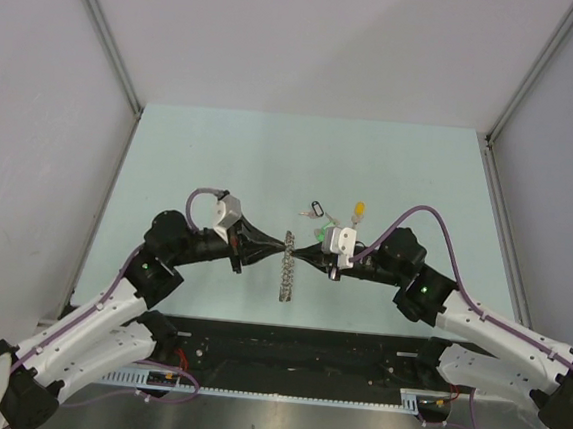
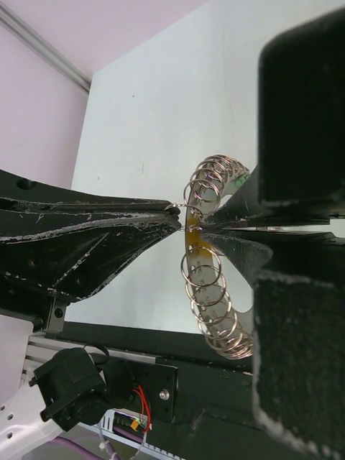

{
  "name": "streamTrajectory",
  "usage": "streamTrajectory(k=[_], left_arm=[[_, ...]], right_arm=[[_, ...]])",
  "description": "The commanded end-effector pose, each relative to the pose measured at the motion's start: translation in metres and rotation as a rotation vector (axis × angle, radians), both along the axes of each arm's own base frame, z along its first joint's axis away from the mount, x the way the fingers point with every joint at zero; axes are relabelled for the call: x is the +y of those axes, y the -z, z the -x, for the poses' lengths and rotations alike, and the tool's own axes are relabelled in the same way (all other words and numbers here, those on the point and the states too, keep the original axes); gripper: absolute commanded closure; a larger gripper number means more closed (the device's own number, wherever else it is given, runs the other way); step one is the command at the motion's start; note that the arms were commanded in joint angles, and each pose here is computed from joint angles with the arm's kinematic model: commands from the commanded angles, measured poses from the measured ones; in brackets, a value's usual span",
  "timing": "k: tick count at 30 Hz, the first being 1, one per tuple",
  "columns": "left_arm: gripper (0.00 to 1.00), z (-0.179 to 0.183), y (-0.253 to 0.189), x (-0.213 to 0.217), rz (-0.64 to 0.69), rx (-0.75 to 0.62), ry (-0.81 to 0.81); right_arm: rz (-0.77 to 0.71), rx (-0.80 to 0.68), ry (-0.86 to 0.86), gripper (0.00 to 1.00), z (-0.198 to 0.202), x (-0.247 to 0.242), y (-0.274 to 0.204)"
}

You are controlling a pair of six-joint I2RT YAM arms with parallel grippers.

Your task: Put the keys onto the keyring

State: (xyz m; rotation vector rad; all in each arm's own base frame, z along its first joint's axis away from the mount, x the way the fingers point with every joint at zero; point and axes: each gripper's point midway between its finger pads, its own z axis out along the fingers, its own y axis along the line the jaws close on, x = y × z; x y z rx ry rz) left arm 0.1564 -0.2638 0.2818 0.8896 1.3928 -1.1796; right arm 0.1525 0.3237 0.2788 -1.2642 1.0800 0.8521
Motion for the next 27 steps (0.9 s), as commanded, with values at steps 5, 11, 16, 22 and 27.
streamTrajectory(k=[5,11,16,22,27], left_arm=[[1.00,-0.002,-0.043,0.003,0.213,-0.083,-0.075],[1.00,0.002,-0.032,0.002,0.193,-0.072,-0.062],[0.77,0.001,-0.023,0.009,0.145,-0.070,-0.098],[0.69,0.000,-0.006,0.014,0.031,-0.083,-0.113],[0.57,0.011,0.002,0.004,-0.104,-0.131,0.036]], right_arm=[[-0.029,-0.008,-0.035,1.00,0.005,0.006,-0.008],[-0.021,-0.013,-0.006,1.00,0.002,0.002,-0.007],[-0.014,-0.035,-0.009,1.00,0.004,-0.002,-0.009],[0.008,-0.044,-0.042,1.00,0.010,-0.004,-0.005],[0.043,-0.042,-0.067,1.00,0.013,-0.004,0.002]])
